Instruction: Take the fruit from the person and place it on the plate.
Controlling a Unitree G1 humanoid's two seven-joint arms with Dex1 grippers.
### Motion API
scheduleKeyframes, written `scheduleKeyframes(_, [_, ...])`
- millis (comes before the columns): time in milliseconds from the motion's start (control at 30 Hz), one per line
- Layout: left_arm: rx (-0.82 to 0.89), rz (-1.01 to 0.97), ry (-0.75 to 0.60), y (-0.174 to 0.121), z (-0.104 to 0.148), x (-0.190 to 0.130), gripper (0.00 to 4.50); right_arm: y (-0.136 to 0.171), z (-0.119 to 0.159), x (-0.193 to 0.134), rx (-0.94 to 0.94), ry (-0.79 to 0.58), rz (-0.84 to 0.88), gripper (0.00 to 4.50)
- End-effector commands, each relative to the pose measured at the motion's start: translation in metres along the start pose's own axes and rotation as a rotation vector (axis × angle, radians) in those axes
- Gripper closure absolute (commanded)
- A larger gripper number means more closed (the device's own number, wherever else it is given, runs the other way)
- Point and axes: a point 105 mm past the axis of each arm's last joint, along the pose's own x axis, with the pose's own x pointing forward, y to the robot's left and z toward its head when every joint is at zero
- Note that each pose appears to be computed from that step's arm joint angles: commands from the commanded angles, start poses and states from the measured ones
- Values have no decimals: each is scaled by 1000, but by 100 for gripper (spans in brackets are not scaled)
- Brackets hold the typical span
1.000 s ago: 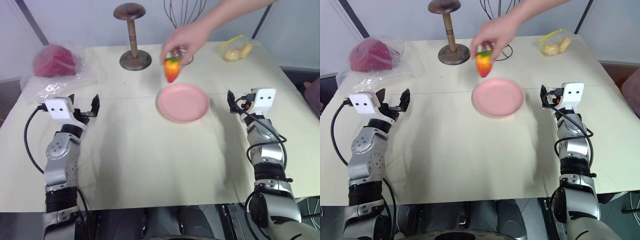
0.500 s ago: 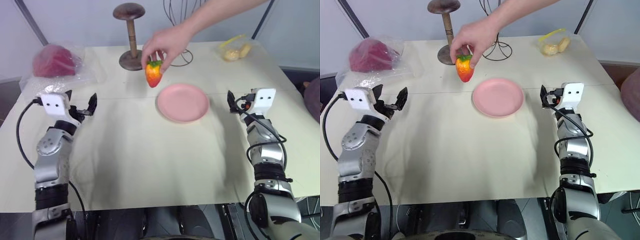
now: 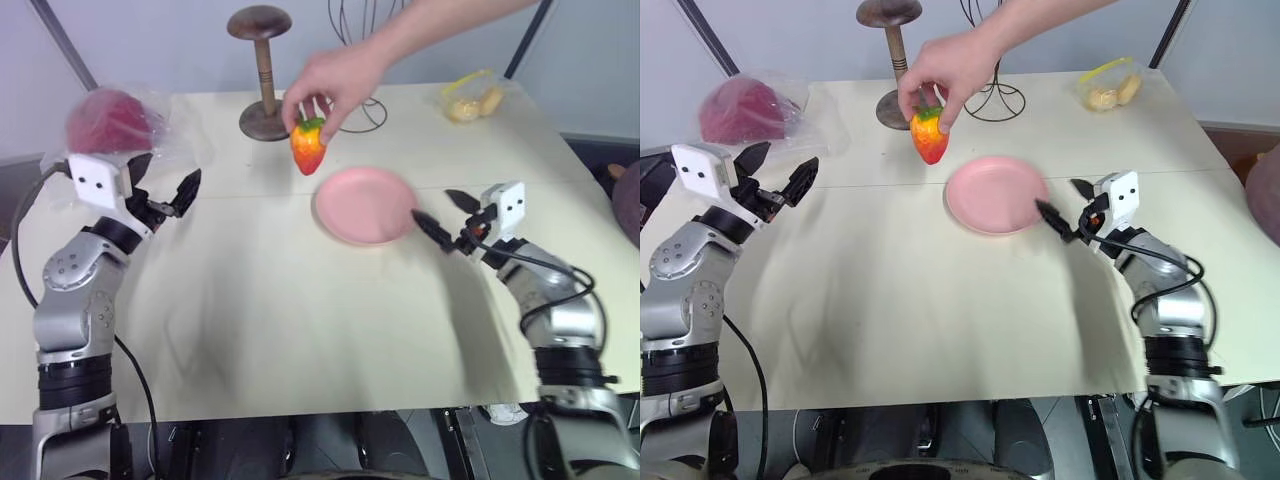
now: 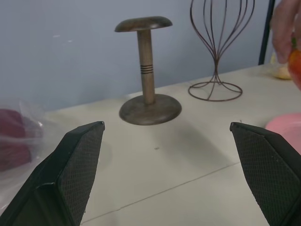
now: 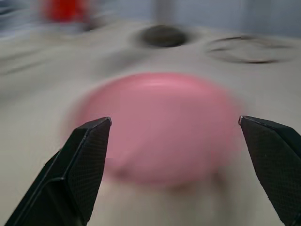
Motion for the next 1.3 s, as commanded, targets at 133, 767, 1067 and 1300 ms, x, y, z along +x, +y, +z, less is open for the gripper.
scheduleKeyframes(133, [-51, -107, 42, -16, -10, -5, 0, 9, 36, -3, -70, -6, 83, 5])
scheduleKeyframes(767, [-194, -466, -63, -120, 6, 85, 0, 16, 37, 7, -87, -33, 49, 5])
scheduleKeyframes(1067, [-219, -502, -78, -130, 5, 91, 26, 14, 36, 4, -88, -39, 13, 2])
scheduleKeyframes(1300, [-221, -495, -95, -131, 8, 91, 328, 13, 37, 4, -89, -41, 3, 0])
